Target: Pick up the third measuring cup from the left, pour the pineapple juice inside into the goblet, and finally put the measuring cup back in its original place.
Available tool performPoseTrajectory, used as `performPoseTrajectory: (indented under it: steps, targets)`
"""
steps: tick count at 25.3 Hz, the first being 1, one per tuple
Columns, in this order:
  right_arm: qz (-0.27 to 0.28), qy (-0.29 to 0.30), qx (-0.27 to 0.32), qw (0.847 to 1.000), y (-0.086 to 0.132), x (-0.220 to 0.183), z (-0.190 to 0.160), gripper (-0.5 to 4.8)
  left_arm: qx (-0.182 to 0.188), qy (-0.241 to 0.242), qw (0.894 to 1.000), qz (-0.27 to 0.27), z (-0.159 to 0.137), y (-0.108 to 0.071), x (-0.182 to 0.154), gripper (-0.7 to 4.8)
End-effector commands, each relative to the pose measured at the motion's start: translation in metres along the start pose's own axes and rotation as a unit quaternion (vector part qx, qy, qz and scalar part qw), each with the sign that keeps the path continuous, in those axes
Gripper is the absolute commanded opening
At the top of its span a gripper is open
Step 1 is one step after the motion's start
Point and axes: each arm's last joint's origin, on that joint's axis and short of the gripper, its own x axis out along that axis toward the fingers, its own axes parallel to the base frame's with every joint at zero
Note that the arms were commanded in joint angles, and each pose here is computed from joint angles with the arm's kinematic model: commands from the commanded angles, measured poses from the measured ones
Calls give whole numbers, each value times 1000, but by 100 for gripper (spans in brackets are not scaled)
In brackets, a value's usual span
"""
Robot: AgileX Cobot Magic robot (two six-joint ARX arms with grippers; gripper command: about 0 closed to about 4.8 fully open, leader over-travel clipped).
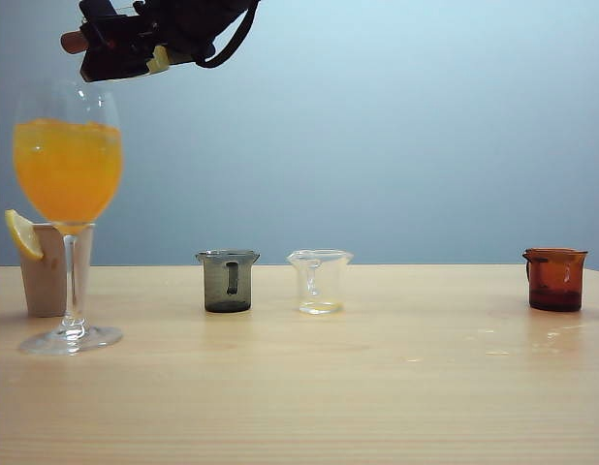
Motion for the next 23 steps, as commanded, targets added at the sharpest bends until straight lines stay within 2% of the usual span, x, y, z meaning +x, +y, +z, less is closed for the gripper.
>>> performPoseTrajectory:
  steps: [1,13,23]
  targets:
    - [-13,-23,-32,999,-3,-2,8,135,0,-5,1000,0,1,0,-1,-4]
    - [-32,-25,-138,990,2,-2,13,135,0,-5,1000,1,1,0,-1,-4]
    - [-35,-22,-196,980,5,-1,15,135,0,-5,1000,0,1,0,-1,-4]
